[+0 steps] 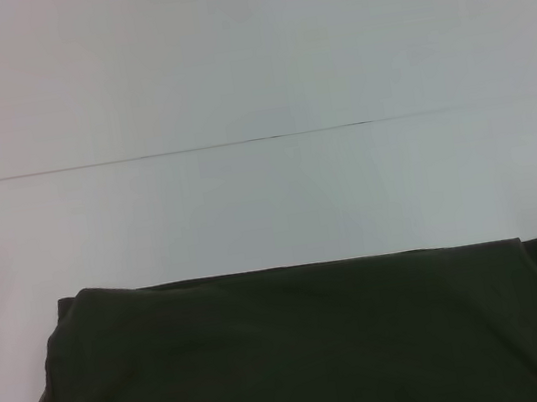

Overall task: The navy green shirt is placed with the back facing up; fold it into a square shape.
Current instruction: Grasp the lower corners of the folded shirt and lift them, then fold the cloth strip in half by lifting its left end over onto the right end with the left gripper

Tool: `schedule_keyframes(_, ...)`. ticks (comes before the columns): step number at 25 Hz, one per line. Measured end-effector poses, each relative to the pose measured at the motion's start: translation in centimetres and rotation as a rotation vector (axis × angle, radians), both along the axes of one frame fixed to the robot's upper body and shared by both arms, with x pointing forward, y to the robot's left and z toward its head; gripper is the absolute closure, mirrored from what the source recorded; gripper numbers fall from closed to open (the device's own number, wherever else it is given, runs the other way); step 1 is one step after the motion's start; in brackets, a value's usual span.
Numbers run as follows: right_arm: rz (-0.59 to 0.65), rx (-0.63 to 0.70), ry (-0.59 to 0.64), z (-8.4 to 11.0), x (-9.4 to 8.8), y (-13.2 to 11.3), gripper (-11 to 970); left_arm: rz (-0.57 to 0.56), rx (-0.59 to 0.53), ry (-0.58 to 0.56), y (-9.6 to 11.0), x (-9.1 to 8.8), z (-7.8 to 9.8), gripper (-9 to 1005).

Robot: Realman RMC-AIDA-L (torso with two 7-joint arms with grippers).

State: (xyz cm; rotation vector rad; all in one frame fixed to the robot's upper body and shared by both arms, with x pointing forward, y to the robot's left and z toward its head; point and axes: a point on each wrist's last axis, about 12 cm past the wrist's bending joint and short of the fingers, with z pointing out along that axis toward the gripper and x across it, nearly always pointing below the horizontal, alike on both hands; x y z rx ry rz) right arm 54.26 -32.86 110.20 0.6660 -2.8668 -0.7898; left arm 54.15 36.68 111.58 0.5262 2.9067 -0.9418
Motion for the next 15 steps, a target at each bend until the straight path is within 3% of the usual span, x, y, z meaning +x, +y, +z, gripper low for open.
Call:
schedule_keyframes(14, 0.020, 0.008, -0.035, 1.1, 0.1, -0.1, 938, 0.046, 0.005, -0.038, 0.6, 0.3, 0.0, 981)
schedule_keyframes(15, 0.024, 0.007, -0.038, 1.2, 0.2, -0.2, 897, 0.047, 0.005, -0.038, 0.6, 0.3, 0.0, 981)
